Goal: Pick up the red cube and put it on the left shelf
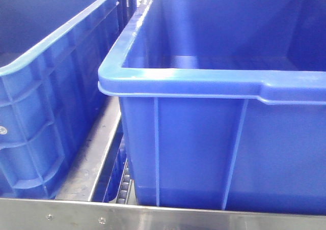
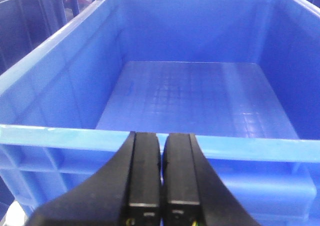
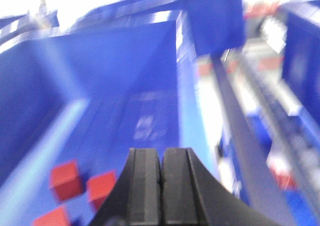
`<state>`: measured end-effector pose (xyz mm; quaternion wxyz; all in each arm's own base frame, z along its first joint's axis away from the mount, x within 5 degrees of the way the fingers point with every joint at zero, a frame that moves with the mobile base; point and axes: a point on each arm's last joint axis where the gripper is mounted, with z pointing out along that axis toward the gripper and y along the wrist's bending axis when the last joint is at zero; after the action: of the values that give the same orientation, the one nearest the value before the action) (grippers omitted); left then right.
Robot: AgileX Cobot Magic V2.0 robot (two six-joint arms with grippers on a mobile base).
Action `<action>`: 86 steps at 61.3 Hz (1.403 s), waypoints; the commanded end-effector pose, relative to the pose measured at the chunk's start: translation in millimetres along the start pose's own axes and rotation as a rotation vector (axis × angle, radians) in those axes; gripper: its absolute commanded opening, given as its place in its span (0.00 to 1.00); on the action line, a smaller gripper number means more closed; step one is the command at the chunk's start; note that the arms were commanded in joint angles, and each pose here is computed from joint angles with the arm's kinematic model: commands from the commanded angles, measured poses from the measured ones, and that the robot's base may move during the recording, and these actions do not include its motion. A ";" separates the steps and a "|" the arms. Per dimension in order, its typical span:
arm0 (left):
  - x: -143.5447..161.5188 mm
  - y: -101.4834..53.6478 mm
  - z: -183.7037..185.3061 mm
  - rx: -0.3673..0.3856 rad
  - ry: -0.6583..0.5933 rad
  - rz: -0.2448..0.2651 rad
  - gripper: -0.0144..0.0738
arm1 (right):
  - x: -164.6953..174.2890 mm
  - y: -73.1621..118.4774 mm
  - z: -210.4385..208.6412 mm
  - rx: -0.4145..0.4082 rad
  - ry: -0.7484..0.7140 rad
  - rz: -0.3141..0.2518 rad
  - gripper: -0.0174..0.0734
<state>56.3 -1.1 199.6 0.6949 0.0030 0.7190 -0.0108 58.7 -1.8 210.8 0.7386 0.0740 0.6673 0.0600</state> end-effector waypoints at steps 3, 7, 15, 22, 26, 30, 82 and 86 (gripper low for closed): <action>-0.3 -0.2 -0.3 0.003 -0.072 -0.006 0.28 | -10.9 1.5 -5.5 -0.011 -0.126 -0.064 0.26; -0.3 -0.2 -0.3 0.003 -0.072 -0.006 0.28 | -10.7 1.5 -5.3 -0.009 -0.123 -0.088 0.26; -0.3 -0.2 -0.3 0.003 -0.072 -0.006 0.28 | -10.3 1.3 -5.4 -0.005 -0.119 -0.125 0.26; -0.3 -0.2 -0.3 0.003 -0.072 -0.006 0.28 | -9.7 0.5 -5.3 0.009 -0.114 -0.127 0.26; -0.3 -0.2 -0.3 0.003 -0.072 -0.006 0.28 | -9.7 -0.1 -5.3 0.021 -0.113 -0.129 0.26; -0.3 -0.2 -0.3 0.003 -0.072 -0.006 0.28 | -9.6 -0.3 -5.3 0.025 -0.112 -0.129 0.26; -0.3 -0.2 -0.3 0.003 -0.072 -0.006 0.28 | -9.3 -0.4 -5.3 0.026 -0.109 -0.129 0.26; -0.3 -0.2 -0.3 0.003 -0.072 -0.006 0.28 | -9.3 -0.4 -5.3 0.026 -0.109 -0.129 0.26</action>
<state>56.3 -1.1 199.4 0.6942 0.0030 0.7197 -0.0108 56.4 -3.5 205.9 0.7372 0.0481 0.6739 0.0076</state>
